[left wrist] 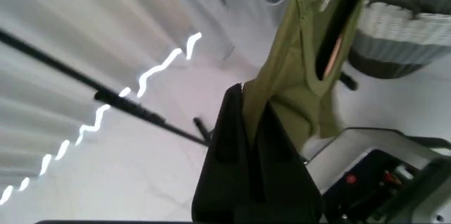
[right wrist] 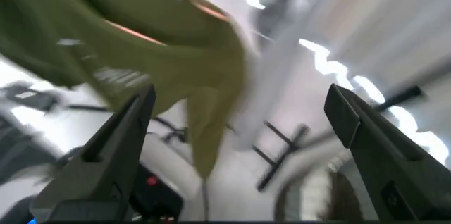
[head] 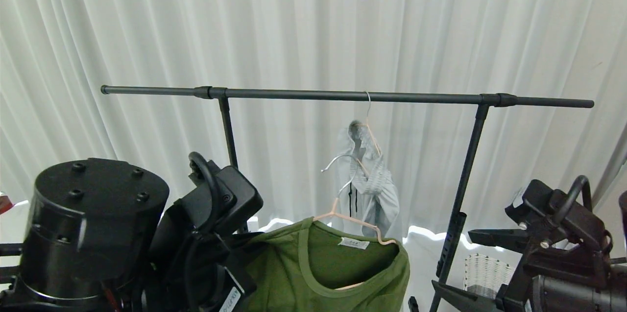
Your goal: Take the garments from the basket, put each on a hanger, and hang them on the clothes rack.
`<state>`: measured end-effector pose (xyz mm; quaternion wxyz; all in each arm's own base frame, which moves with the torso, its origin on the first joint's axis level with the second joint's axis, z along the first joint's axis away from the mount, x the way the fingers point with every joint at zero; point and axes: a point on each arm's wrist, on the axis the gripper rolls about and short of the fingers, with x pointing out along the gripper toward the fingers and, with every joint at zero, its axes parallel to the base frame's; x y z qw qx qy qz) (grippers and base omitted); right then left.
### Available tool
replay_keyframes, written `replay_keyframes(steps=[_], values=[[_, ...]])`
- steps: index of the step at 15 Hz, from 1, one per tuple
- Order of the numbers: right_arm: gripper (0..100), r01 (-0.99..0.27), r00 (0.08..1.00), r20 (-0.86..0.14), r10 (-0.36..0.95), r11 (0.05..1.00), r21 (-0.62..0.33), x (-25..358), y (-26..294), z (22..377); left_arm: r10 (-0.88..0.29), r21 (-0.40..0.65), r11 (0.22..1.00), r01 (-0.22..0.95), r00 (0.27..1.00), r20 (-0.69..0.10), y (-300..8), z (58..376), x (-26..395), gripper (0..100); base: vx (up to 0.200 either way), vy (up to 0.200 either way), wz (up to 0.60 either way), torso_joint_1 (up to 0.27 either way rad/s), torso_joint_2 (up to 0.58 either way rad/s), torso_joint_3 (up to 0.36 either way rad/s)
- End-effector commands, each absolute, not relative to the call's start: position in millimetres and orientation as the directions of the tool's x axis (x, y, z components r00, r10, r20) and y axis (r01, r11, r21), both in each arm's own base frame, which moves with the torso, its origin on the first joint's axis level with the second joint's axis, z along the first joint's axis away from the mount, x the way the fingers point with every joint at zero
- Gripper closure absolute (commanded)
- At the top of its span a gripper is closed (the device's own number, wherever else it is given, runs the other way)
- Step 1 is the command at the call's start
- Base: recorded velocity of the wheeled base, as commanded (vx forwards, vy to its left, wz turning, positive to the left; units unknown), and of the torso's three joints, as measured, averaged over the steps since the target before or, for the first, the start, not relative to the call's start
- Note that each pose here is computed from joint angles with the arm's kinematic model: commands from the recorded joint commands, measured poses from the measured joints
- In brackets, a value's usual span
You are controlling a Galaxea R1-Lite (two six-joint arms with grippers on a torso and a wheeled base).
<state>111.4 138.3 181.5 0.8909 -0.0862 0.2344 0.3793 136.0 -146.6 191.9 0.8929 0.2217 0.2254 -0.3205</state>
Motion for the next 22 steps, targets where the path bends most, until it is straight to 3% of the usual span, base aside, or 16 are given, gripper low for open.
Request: replay_keyframes(steps=[1,4,8,11,19,20,22], values=[[0,-0.782,0.541,-0.479,0.691,0.623,0.016,113,143,192,-0.544,0.222,0.663,0.715,0.664,-0.513,-139,199,126,100,0.0,0.0,0.0,0.0,0.0,0.0],[0,-0.868,0.442,-0.478,0.759,0.496,-0.015,117,149,195,-0.675,0.186,0.566,0.803,0.581,-0.454,-125,208,109,100,0.0,0.0,0.0,0.0,0.0,0.0],[0,-0.931,0.306,-0.467,0.829,0.363,0.035,122,163,203,-0.754,0.259,0.451,0.854,0.52,-0.403,-110,209,93,100,0.0,0.0,0.0,0.0,0.0,0.0],[0,-0.969,0.186,-0.498,0.847,0.243,0.05,116,179,197,-0.775,0.284,0.445,0.849,0.524,-0.353,-112,213,95,100,0.0,0.0,0.0,0.0,0.0,0.0],[0,-0.981,0.136,-0.512,0.848,0.187,0.048,119,190,192,-0.782,0.29,0.449,0.845,0.528,-0.33,-114,215,96,100,0.0,0.0,0.0,0.0,0.0,0.0],[100,-0.981,0.134,-0.513,0.848,0.185,0.05,119,190,192,-0.782,0.29,0.448,0.846,0.528,-0.332,-114,215,96,100,0.0,0.0,0.0,0.0,0.0,0.0],[100,-0.981,0.137,-0.513,0.847,0.188,0.048,119,190,192,-0.782,0.29,0.449,0.845,0.528,-0.33,-114,215,96,100,0.0,0.0,0.0,0.0,0.0,0.0]])
